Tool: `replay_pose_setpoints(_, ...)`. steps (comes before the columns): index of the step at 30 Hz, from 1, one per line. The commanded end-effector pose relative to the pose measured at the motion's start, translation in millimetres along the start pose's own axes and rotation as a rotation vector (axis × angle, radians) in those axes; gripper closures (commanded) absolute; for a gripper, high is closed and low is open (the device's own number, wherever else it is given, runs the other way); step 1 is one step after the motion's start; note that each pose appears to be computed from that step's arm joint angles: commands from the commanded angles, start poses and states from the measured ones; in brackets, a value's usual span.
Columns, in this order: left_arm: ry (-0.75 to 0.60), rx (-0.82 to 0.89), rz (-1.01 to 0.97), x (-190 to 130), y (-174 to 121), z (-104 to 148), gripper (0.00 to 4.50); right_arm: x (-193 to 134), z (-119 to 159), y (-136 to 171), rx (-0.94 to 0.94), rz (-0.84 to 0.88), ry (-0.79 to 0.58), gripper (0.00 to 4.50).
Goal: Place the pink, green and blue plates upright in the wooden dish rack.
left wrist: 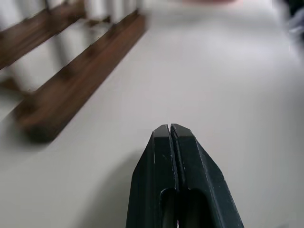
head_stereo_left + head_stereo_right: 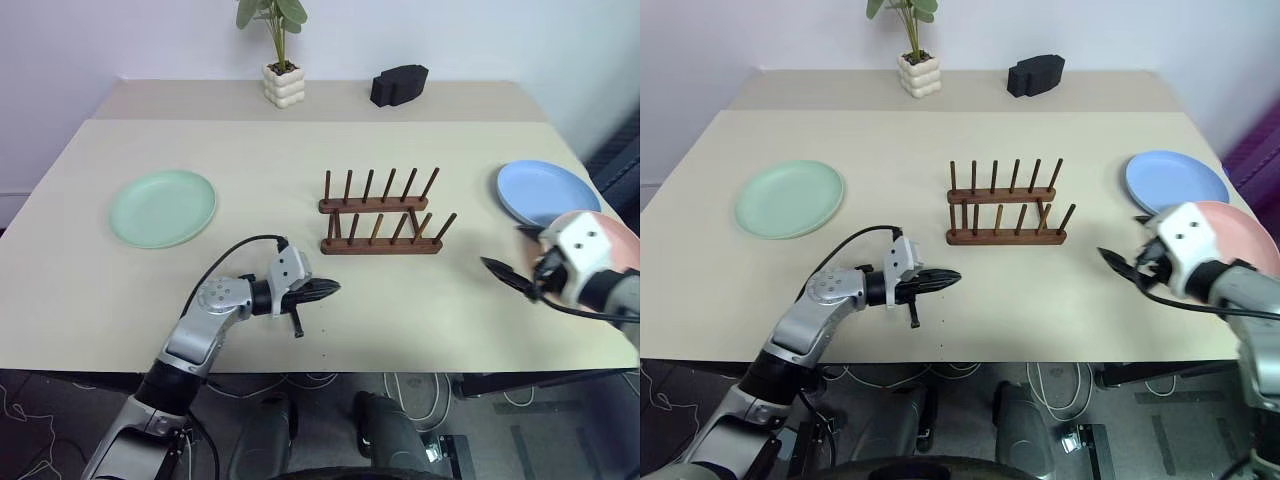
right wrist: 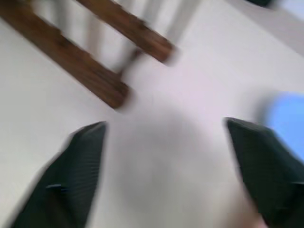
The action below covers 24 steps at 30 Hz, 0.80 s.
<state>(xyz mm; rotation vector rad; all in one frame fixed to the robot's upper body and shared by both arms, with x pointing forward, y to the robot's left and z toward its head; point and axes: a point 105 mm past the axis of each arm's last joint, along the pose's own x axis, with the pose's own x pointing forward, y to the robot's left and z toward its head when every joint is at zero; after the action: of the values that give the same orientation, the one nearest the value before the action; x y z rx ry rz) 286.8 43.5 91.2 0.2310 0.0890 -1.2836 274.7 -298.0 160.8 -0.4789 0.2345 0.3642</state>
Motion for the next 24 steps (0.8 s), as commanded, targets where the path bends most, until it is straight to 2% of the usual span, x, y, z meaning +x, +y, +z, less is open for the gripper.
replay_pose_setpoints(1, -0.066, 0.012, -0.072, 13, -10, 18, 4.5, -19, -5, -14, 0.003, -0.073, 0.033, 0.06)
replay_pose_setpoints(5, -0.102, 0.033, -0.179, 32, -24, 30, 4.5, -23, -37, -13, 0.088, -0.129, 0.133, 0.06)
replay_pose_setpoints(9, -0.106, 0.04, -0.21, 38, -29, 31, 4.5, -18, -58, -20, 0.11, -0.2, 0.207, 0.06)
replay_pose_setpoints(18, -0.106, 0.026, -0.154, 32, -25, 22, 4.5, 5, -80, -23, 0.122, -0.223, 0.25, 0.06)
replay_pose_setpoints(21, -0.106, 0.031, -0.137, 32, -24, 21, 4.5, 7, -84, -25, 0.094, -0.222, 0.265, 0.92)
replay_pose_setpoints(24, -0.107, 0.027, -0.124, 31, -23, 22, 4.5, 6, -86, -26, 0.078, -0.228, 0.276, 2.44)
